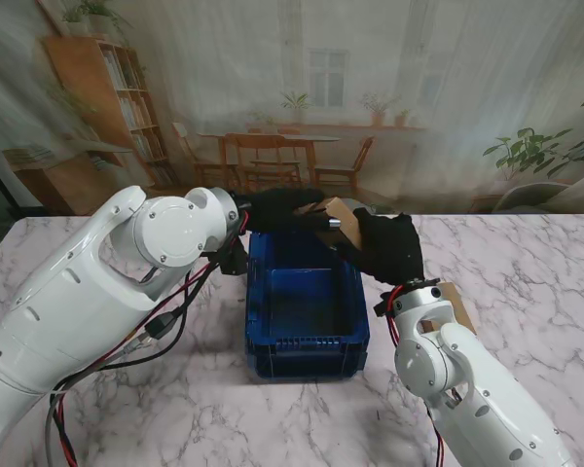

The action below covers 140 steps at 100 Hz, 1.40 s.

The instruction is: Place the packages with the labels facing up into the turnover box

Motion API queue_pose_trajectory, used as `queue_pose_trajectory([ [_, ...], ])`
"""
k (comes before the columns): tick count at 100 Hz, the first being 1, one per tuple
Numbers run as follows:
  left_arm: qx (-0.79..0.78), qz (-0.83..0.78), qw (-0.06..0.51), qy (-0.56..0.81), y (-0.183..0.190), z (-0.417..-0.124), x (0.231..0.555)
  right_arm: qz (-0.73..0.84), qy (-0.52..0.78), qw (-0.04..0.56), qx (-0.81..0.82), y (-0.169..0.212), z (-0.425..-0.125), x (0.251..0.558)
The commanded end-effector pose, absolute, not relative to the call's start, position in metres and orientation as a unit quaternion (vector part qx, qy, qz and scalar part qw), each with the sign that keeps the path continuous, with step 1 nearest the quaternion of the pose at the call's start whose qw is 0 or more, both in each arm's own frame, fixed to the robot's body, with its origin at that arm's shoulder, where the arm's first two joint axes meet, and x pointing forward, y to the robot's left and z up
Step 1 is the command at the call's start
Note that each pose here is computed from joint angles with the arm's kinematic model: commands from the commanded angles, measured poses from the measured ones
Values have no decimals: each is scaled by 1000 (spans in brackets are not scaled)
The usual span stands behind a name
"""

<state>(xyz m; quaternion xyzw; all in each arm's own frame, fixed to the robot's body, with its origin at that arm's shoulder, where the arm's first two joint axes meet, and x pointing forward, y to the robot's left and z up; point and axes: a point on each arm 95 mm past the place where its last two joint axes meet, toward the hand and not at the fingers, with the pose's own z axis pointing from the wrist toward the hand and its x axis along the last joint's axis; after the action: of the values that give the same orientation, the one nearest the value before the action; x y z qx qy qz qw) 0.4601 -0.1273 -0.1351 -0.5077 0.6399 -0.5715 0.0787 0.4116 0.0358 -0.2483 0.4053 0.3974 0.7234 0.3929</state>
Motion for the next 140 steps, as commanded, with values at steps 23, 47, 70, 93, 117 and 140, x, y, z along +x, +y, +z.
queue_pose_trajectory([
  [23, -549, -535, 72, 637, -123, -144, 473, 730, 395, 392, 397, 37, -249, 410],
  [47, -535, -565, 66, 625, -127, -150, 476, 729, 401, 391, 393, 37, -252, 411],
  [70, -496, -583, 73, 640, -121, -144, 475, 725, 406, 392, 395, 37, -254, 412],
  [93, -474, -580, 75, 659, -112, -141, 478, 722, 409, 393, 397, 36, -255, 413],
  [117, -460, -592, 75, 658, -117, -147, 478, 722, 414, 383, 401, 39, -256, 414],
  [140, -450, -593, 69, 664, -124, -152, 477, 725, 415, 370, 407, 41, -255, 411],
])
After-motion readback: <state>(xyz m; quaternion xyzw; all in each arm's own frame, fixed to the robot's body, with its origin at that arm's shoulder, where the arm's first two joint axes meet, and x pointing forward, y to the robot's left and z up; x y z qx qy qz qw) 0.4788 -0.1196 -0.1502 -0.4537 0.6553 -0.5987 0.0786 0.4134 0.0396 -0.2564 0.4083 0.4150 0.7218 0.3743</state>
